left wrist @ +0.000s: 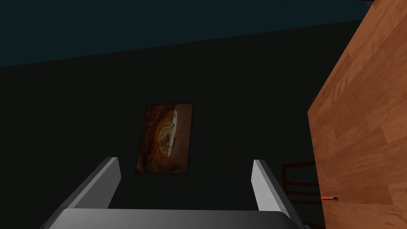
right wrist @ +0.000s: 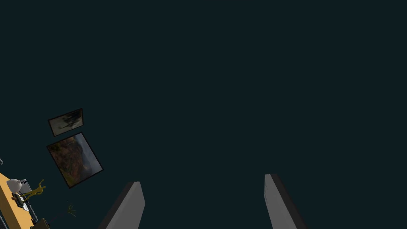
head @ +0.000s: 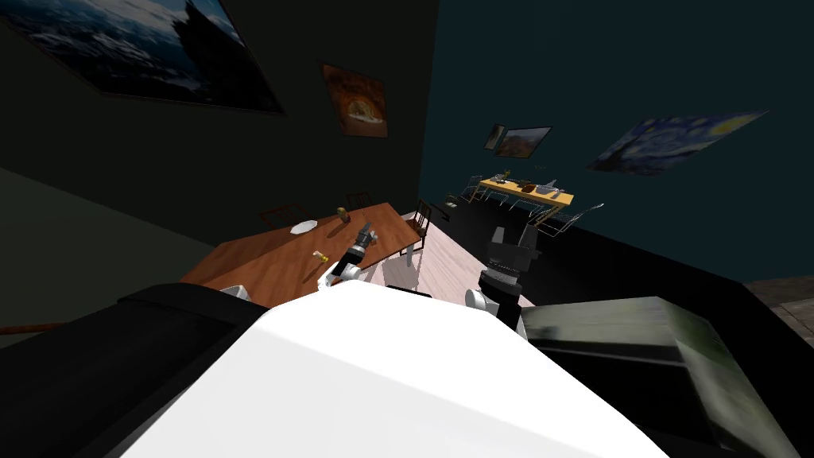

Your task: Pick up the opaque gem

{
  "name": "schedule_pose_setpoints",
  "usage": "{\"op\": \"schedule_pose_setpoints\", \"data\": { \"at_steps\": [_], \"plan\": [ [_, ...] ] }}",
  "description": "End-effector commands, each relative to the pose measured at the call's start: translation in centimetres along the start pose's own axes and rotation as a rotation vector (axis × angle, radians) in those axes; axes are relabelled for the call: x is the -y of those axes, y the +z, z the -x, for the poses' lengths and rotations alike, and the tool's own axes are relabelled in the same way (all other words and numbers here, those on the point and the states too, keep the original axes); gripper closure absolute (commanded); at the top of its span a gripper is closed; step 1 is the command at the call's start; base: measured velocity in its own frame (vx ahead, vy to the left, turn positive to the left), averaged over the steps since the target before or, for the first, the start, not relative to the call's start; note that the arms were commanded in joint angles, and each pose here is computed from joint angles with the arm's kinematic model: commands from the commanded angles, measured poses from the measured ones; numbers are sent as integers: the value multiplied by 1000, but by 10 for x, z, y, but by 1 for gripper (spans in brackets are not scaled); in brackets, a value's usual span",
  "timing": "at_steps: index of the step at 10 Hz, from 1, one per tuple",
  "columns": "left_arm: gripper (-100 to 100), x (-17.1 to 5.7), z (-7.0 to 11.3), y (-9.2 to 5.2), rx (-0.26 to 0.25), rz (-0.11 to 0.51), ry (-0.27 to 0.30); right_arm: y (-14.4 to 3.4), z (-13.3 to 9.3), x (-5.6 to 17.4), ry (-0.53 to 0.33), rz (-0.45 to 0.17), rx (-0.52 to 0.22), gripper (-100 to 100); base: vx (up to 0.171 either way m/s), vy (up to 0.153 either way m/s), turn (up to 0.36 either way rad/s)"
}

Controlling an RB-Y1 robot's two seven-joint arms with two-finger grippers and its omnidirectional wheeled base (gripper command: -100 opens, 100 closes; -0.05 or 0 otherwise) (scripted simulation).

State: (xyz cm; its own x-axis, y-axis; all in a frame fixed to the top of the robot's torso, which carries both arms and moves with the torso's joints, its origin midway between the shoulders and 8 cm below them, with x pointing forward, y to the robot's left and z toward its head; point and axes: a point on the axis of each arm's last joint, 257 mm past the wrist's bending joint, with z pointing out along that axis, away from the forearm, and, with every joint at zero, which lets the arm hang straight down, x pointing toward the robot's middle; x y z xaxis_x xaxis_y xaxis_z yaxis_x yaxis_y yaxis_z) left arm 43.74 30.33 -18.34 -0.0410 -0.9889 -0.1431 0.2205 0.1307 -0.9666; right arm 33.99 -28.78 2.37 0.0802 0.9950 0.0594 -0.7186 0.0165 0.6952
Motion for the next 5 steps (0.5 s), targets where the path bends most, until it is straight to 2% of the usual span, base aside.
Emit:
{"op": "schedule_pose_setpoints", "data": {
  "at_steps": [1, 2, 3, 5],
  "plan": [
    [-100, -25, 8, 2, -8, 68, 8, 0, 0, 0, 0, 0, 0, 0, -76, 84, -210],
    [-100, -41, 13, 2, -12, 116, 14, 0, 0, 0, 0, 0, 0, 0, -73, 94, -187],
    [-100, -44, 14, 1, -10, 122, 14, 0, 0, 0, 0, 0, 0, 0, -48, 72, -73],
    [-100, -78, 26, -3, -14, 220, 27, 0, 0, 0, 0, 0, 0, 0, -26, 65, -198]
  ]
}}
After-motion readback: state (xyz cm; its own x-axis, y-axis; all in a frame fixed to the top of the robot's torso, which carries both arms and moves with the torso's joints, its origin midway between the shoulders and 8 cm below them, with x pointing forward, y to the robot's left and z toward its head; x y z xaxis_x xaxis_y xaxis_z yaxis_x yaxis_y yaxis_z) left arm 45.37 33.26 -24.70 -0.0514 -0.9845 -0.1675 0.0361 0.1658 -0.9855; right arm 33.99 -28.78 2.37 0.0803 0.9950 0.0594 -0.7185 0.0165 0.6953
